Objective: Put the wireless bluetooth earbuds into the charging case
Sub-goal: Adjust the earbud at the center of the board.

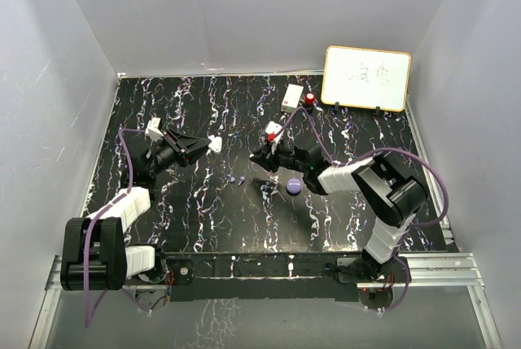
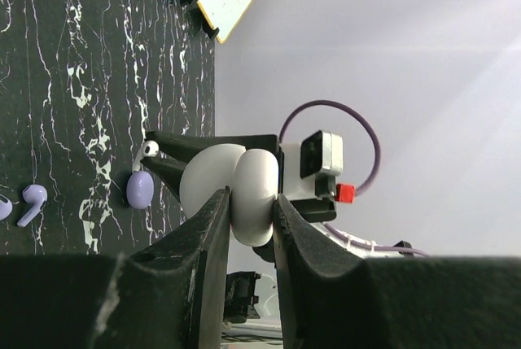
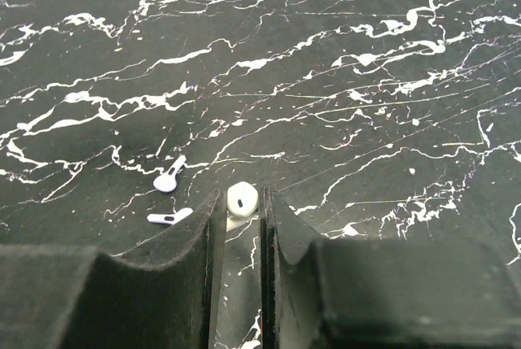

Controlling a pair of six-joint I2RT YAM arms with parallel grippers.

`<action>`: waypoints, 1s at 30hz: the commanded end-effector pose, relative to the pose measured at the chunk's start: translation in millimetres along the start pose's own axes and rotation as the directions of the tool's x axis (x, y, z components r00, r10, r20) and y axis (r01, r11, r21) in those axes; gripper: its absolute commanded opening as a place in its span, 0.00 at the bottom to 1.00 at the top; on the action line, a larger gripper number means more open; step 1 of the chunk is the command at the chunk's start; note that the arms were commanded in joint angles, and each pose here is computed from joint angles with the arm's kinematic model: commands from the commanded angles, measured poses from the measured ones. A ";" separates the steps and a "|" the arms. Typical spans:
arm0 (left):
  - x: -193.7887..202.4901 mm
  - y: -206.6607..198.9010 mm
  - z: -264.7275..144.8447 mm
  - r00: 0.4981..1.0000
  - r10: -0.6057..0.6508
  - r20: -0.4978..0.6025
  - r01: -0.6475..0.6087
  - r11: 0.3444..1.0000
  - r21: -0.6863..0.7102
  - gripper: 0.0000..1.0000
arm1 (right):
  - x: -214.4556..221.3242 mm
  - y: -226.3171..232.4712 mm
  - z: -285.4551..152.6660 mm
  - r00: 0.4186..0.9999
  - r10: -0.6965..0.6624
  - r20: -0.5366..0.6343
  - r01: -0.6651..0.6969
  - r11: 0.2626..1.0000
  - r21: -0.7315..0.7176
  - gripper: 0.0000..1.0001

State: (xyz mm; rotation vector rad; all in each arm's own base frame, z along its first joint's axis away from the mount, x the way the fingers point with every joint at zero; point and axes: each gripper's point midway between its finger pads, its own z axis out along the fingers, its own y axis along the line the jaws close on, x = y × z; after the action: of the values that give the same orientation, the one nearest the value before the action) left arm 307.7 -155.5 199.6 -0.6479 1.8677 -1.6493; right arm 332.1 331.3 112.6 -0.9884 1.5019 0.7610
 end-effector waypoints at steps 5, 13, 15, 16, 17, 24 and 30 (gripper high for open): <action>-2.0 -16.4 1.7 0.999 0.045 -0.009 -0.045 0.998 0.032 0.00 | -16.7 -10.2 7.9 0.982 0.116 0.150 -0.118 0.993 0.004 0.00; -2.0 -15.7 1.8 0.999 0.046 -0.010 -0.045 0.998 0.031 0.00 | -3.8 -17.6 13.8 0.954 0.233 0.189 -0.239 0.971 0.013 0.00; -1.9 -15.4 2.0 0.999 0.046 -0.010 -0.046 0.999 0.030 0.00 | -3.9 -18.8 13.4 0.947 0.244 0.207 -0.251 0.968 0.008 0.00; -1.9 -15.0 2.0 0.999 0.046 -0.010 -0.045 0.999 0.028 0.00 | -3.5 -19.1 13.3 0.946 0.246 0.211 -0.253 0.967 0.006 0.00; -1.8 -15.1 2.0 0.999 0.047 -0.010 -0.046 0.999 0.029 0.00 | -2.4 -19.6 13.5 0.946 0.248 0.211 -0.255 0.967 0.006 0.00; -1.0 -13.1 1.1 0.999 0.043 -0.009 -0.043 0.999 0.025 0.00 | 9.0 -23.3 12.4 0.944 0.267 0.194 -0.274 0.962 0.012 0.00; -0.7 -12.2 1.1 0.999 0.043 -0.009 -0.043 0.999 0.023 0.00 | 20.1 -34.2 8.9 0.955 0.250 0.159 -0.263 0.963 0.065 0.00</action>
State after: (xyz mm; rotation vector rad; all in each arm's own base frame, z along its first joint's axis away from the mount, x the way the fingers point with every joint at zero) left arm 308.2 -155.4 198.9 -0.6404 1.8741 -1.6396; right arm 357.6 328.4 85.0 -0.6733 1.5740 0.9749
